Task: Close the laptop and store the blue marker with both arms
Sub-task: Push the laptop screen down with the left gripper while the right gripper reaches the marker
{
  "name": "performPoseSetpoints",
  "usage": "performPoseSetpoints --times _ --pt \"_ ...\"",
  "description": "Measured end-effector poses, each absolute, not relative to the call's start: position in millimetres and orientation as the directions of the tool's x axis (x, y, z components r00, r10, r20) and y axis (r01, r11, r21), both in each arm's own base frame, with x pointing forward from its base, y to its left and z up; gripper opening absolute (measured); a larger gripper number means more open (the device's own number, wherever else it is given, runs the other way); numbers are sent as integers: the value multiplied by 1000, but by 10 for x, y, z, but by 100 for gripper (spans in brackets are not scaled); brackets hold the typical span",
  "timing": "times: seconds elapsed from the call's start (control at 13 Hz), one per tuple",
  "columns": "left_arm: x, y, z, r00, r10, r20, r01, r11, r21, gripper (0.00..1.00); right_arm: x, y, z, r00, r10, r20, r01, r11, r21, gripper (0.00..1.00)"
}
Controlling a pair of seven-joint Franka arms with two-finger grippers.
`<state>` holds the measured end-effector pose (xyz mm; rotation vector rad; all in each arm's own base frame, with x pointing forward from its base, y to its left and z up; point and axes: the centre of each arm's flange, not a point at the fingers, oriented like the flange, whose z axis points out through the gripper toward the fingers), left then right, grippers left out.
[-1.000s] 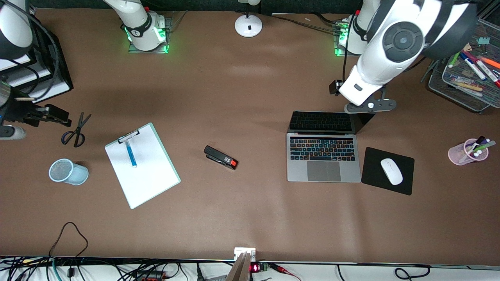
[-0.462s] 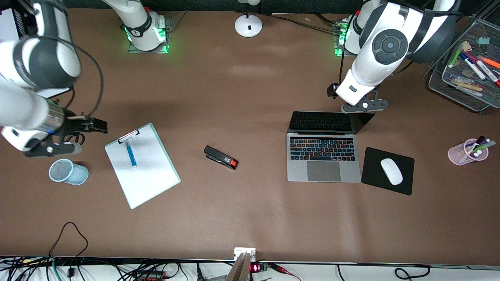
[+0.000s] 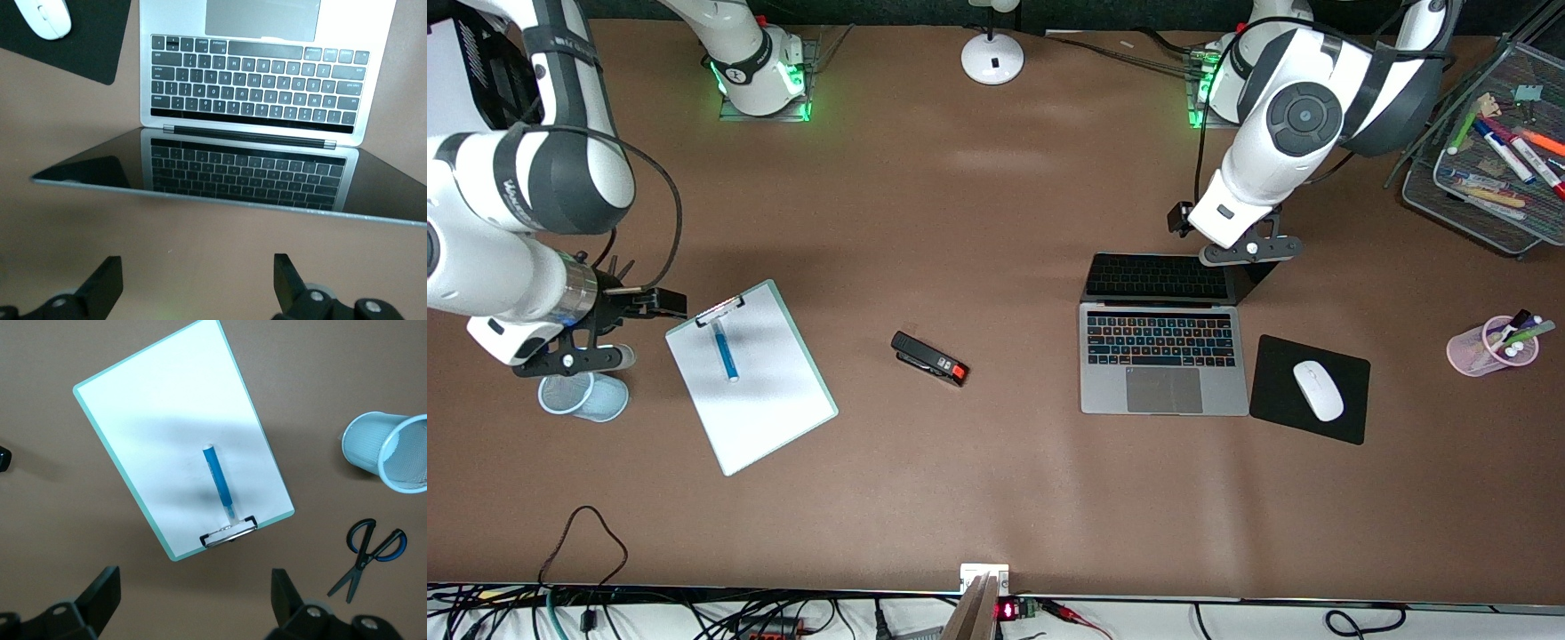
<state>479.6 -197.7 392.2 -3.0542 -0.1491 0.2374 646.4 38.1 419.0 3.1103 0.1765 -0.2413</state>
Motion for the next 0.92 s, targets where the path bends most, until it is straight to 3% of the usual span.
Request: performPoseSetpoints --times 0.92 --pt "4938 -2027 3624 989 99 -111 94 -995 -44 100 6711 376 3196 957 242 -162 241 -970 -29 100"
